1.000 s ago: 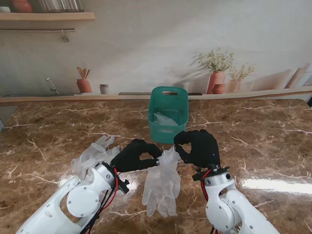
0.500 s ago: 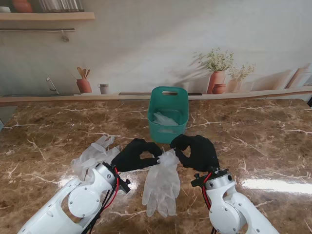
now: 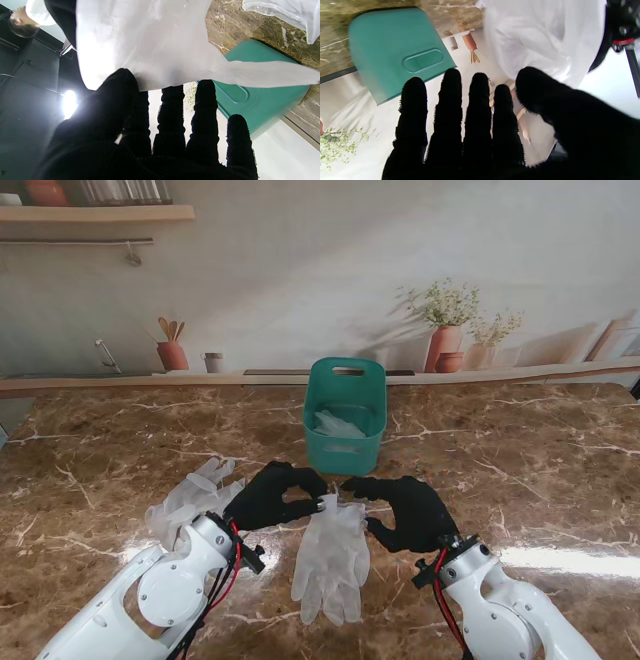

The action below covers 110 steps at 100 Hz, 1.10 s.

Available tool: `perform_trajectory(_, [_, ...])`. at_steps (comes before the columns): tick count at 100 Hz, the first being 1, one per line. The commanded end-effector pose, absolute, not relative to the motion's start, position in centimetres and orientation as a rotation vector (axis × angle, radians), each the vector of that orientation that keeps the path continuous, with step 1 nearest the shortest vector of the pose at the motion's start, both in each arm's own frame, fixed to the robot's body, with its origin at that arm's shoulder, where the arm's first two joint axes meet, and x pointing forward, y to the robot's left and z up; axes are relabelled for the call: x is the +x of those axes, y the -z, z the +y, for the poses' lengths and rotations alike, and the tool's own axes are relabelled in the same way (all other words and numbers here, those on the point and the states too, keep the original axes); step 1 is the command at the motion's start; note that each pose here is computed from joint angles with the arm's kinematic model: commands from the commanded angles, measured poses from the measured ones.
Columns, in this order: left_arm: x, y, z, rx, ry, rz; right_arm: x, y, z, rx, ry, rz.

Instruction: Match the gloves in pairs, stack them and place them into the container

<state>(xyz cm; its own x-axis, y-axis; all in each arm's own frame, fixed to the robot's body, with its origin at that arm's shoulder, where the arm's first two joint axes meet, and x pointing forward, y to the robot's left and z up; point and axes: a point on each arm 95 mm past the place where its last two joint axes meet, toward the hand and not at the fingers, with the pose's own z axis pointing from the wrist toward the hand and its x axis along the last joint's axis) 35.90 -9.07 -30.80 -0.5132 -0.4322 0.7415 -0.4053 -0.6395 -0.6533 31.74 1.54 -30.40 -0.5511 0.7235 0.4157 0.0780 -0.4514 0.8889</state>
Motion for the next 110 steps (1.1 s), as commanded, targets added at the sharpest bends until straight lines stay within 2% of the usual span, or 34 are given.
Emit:
perform_trajectory(1, [35.7, 30.8, -9.1, -1.549, 2.368, 1.327, 31.4, 31.3, 1.1, 1.178, -1.975, 1.391])
perform_trajectory(28, [35.8, 30.8, -9.0, -1.54, 2.369, 1.33, 31.3, 32.1, 1.0, 1.168, -1.88, 1.501])
perform_trajectory(78, [35.6, 30.7, -9.0, -1.53, 2.393, 1.343, 33.1, 34.5, 3.9, 1.087, -1.917, 1.338])
perform_trajectory(110, [35.4, 30.8, -9.0, -1.54, 2.386, 1.347, 33.3, 34.2, 5.3, 1.055, -2.036, 1.201])
